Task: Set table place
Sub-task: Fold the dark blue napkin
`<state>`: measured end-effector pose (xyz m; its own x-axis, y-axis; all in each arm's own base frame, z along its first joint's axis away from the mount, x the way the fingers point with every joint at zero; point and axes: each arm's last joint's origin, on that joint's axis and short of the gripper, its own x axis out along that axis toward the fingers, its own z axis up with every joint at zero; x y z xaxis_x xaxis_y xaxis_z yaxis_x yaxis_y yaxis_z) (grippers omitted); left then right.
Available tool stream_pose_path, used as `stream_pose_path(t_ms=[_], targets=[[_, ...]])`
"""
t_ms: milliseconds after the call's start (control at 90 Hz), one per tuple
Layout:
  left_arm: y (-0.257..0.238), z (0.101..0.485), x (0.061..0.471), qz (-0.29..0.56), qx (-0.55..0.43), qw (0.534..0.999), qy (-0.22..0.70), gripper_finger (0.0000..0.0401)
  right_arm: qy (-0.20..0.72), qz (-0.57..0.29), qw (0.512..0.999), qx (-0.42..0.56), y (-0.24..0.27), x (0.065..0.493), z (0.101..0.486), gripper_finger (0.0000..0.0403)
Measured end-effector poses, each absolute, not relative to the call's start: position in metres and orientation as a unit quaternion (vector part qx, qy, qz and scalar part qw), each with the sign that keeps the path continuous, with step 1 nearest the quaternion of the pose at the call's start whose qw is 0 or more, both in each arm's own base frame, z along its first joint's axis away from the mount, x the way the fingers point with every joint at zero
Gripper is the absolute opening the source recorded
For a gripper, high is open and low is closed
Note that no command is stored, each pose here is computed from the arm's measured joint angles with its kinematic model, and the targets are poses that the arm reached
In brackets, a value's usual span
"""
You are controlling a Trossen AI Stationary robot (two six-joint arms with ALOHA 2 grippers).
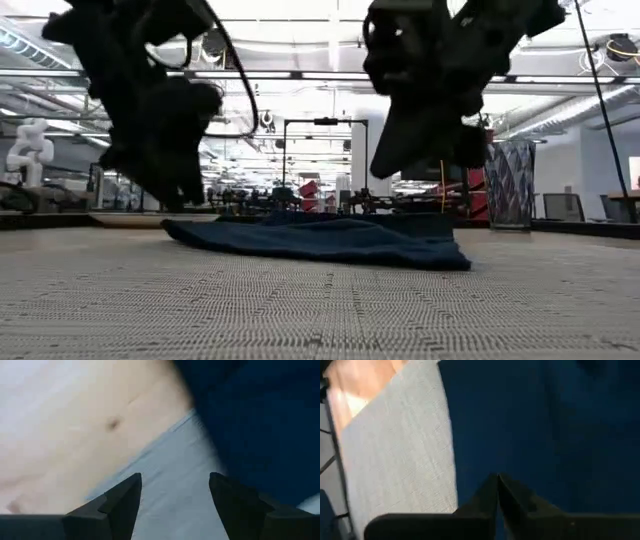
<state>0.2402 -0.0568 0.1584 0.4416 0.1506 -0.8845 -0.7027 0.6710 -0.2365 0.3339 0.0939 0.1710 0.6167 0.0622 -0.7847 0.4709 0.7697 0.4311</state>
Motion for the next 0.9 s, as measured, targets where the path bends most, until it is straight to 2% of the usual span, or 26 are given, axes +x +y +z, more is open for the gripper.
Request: stream_pose_path(t_ms=[211, 500, 800, 900], targets=[[-0.072, 0.152, 0.235, 0.273, -0.303, 0.784, 0.468, 0.0221, 0.441, -0.127, 0.833, 0.311, 0.090, 0.340, 0.153, 0.0000], [-0.067, 0.140, 0.228, 0.308, -0.267, 0.769, 0.492, 0.0221, 0.479, -0.097, 0.809, 0.326, 0.094, 0.343, 0.132, 0.0000], [-0.063, 0.126, 0.226, 0.320, -0.261, 0.756, 0.508, 0.0221, 0.574, 0.011, 0.743, 0.344, 0.133, 0.320, 0.137, 0.0000], [-0.063, 0.126, 0.226, 0.319, -0.261, 0.756, 0.509, 0.0221, 0.580, 0.018, 0.744, 0.330, 0.147, 0.306, 0.152, 0.0000]])
